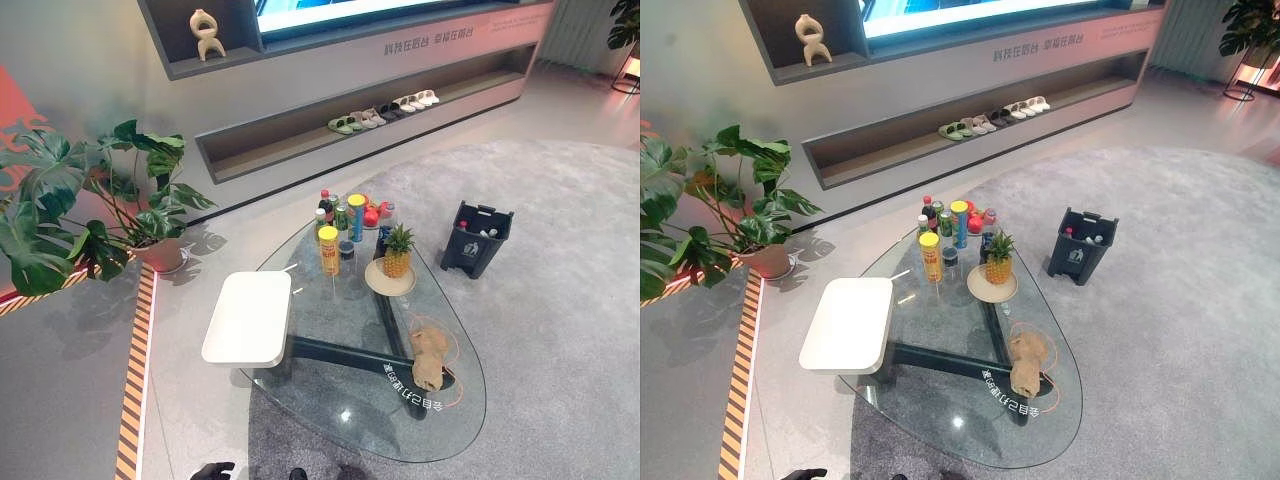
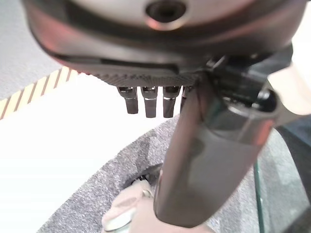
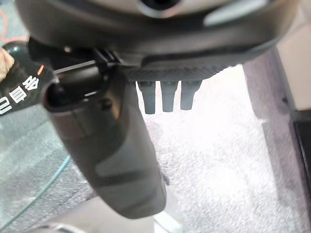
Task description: Wipe the table with a cloth and put it in the basket.
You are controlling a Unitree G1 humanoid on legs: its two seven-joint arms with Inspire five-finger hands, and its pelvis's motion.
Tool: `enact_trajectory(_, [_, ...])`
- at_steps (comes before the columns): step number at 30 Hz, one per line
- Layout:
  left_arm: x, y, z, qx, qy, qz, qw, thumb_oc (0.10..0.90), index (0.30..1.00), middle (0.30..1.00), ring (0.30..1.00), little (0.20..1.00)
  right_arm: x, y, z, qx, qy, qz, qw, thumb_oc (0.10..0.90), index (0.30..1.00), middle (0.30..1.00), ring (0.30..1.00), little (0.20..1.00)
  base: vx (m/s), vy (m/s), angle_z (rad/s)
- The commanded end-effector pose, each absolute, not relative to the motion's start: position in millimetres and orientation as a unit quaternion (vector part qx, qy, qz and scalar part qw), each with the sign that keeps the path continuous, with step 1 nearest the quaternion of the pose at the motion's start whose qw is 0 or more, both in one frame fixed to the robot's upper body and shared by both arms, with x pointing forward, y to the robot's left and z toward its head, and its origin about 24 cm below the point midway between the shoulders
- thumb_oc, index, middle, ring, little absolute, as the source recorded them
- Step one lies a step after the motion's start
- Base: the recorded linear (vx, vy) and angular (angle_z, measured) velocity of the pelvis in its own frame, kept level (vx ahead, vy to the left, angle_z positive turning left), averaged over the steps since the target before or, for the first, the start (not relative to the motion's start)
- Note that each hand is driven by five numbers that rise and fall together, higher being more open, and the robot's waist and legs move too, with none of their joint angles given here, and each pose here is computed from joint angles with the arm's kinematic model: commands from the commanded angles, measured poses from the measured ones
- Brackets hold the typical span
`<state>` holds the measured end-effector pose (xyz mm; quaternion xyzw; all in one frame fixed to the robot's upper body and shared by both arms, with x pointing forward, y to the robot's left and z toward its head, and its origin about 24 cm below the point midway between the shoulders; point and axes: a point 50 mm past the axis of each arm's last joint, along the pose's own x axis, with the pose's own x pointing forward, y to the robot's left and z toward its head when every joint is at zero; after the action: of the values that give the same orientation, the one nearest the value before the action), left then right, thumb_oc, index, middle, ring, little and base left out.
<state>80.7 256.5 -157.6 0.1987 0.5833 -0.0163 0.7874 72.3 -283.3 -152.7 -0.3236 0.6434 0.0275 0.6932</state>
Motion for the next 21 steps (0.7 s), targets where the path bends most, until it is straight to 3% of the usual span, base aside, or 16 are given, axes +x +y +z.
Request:
enact_trajectory(1, [122, 284, -139, 0.210, 0.547, 0.055, 0.809, 0.800, 0.900, 0.900, 0.900, 0.900, 102, -304, -138, -0.391, 0.621, 0.009, 0.680, 0.800, 0.900, 0.900, 0.900, 0.900, -0.06, 0.006, -0.03])
enact_trajectory(9, [160, 290, -122, 0.202, 0.482, 0.096, 0.847, 0.800, 0.900, 0.900, 0.900, 0.900, 128, -302, -131, -0.432, 0.594, 0.021, 0.678, 0.800, 0.900, 0.900, 0.900, 0.900, -0.11, 0.003, -0.01])
enact_trajectory(14, [230, 295, -79, 0.131, 0.363, 0.146, 0.911, 0.800, 0.900, 0.900, 0.900, 0.900, 180, -307, -107, -0.444, 0.531, -0.030, 0.721, 0.800, 0.900, 0.900, 0.900, 0.900, -0.17, -0.005, -0.02])
enact_trajectory(21, [277, 296, -39, 0.040, 0.263, 0.187, 0.946, 0.800, 0.900, 0.900, 0.900, 0.900, 229, -312, -75, -0.426, 0.468, -0.095, 0.769, 0.800, 0.900, 0.900, 0.900, 0.900, -0.15, -0.019, -0.04])
